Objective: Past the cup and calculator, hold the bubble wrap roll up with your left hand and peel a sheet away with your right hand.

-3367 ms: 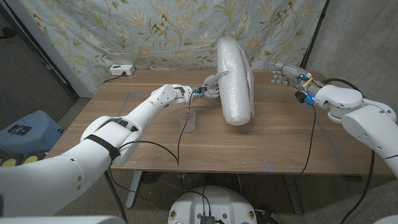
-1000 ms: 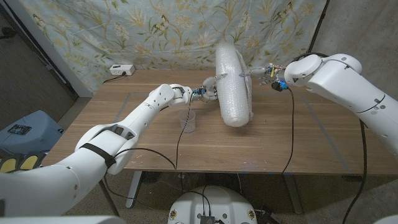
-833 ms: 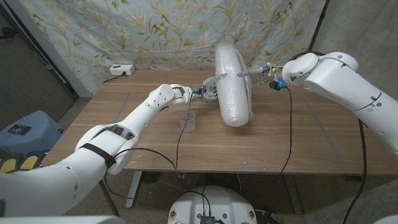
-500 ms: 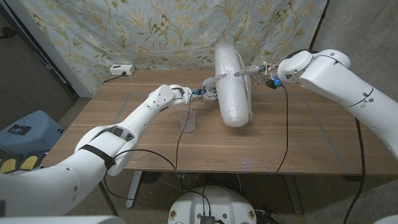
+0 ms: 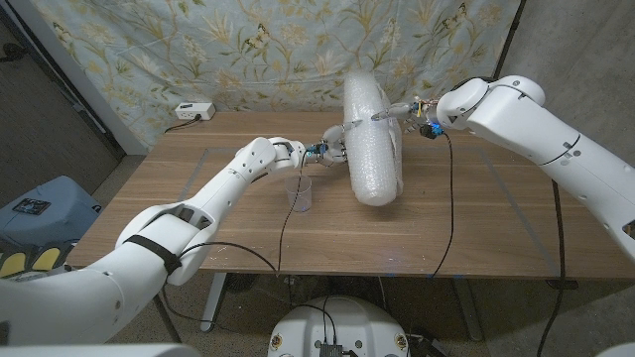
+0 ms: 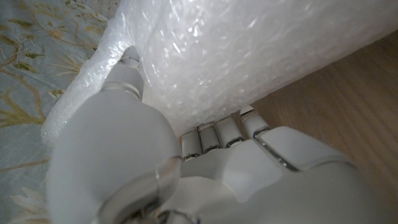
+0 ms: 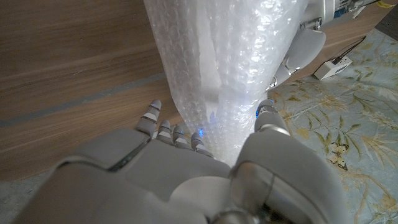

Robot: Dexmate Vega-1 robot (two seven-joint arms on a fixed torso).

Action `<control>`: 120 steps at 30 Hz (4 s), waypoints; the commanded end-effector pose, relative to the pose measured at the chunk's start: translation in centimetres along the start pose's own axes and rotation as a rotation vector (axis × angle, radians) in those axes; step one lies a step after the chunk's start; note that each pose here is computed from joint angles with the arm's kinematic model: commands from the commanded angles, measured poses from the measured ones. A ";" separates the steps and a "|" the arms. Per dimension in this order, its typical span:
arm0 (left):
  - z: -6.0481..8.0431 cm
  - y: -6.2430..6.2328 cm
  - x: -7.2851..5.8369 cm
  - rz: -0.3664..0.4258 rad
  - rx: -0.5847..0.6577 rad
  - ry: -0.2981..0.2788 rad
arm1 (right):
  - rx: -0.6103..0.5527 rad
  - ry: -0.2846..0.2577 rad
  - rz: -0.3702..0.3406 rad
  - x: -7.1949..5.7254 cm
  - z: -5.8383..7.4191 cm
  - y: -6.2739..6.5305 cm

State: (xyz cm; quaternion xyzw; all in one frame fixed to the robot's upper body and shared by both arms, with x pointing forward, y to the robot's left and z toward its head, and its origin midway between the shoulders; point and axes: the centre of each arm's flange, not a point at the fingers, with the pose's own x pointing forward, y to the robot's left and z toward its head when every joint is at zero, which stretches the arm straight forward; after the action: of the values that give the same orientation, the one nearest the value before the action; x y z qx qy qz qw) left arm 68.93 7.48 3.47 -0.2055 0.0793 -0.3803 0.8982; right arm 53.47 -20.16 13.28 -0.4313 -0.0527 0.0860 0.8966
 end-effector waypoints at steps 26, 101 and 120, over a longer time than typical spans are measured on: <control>0.0 -0.3 -1.3 -0.054 0.023 -0.024 | 0.038 0.028 -0.015 -0.6 -2.8 -1.6; -1.9 -2.6 0.6 -0.257 -0.040 -0.011 | 0.162 0.163 -0.081 -1.5 -9.3 -2.8; -1.9 -1.4 0.2 -0.322 -0.088 -0.002 | 0.140 0.171 -0.073 -0.9 -8.8 -2.6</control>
State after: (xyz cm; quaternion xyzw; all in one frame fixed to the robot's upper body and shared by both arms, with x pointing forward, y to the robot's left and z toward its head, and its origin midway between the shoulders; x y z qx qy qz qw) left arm 67.31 5.50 2.60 -0.2449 0.0580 -0.4942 0.8321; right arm 54.21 -28.75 9.76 -0.3701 0.0122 0.0205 0.9287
